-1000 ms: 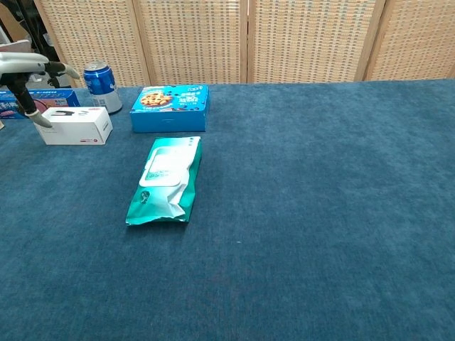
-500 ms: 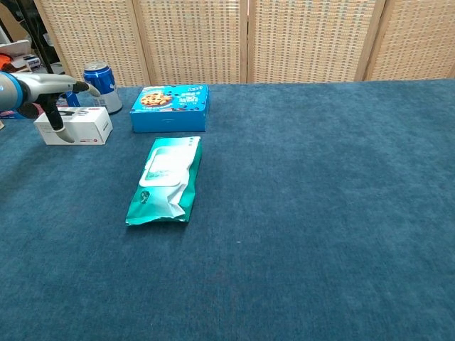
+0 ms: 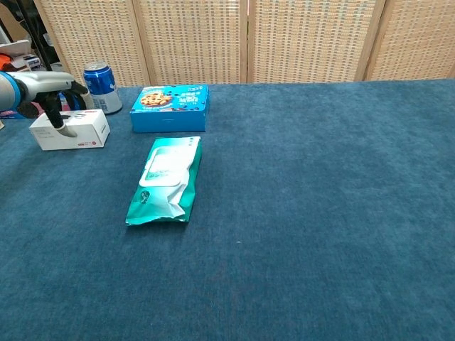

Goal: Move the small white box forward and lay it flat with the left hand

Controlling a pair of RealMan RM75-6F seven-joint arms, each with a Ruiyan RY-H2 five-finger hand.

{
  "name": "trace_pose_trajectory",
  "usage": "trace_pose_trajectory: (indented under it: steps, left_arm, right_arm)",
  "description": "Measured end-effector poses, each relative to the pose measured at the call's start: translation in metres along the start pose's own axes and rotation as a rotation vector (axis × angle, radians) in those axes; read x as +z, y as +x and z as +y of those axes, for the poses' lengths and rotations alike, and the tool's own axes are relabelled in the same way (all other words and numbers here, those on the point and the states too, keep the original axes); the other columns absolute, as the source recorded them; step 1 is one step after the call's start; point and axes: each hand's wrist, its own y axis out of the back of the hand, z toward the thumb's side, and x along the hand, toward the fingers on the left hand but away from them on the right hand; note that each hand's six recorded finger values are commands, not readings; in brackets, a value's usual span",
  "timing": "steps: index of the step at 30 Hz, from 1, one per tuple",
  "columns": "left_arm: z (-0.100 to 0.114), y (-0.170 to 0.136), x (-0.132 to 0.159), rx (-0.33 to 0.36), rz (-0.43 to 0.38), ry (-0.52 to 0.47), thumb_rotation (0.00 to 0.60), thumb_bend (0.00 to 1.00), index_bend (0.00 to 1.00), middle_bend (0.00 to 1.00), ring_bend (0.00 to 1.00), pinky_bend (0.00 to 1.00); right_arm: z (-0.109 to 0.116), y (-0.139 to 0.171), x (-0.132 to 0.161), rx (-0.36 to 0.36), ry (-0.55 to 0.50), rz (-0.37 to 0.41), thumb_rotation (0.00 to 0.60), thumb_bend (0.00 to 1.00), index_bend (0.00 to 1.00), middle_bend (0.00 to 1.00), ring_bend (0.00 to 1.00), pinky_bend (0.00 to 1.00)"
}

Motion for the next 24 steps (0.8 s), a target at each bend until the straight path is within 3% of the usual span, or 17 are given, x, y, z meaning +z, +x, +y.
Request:
trace_pose_trajectory:
  steps: [7,11,19,24]
  left_arm:
    - [0.017,-0.033,-0.007,0.033,-0.078,-0.007,0.6,0.2,0.38,0.39,0.29,0.35]
    - [0.032,-0.059,-0.026,0.086,-0.081,0.02,0.6,0.24,0.39,0.41,0.31,0.36]
    - [0.022,-0.098,-0.024,0.055,-0.123,0.023,0.6,0.29,0.42,0.44,0.33,0.39]
    - [0.027,-0.126,-0.027,0.062,-0.134,0.108,0.6,0.3,0.42,0.44,0.33,0.39]
  right_arm:
    - [0.006,0.005,0.005,-0.011,-0.02,0.026,0.6,0.0,0.0,0.0,0.0,0.0]
    - [0.008,0.009,0.009,-0.012,-0.029,0.044,0.6,0.0,0.0,0.0,0.0,0.0]
    - [0.013,0.013,0.013,-0.02,-0.05,0.065,0.6,0.0,0.0,0.0,0.0,0.0]
    - [0.016,0.015,0.013,-0.026,-0.059,0.071,0.6,0.0,0.0,0.0,0.0,0.0]
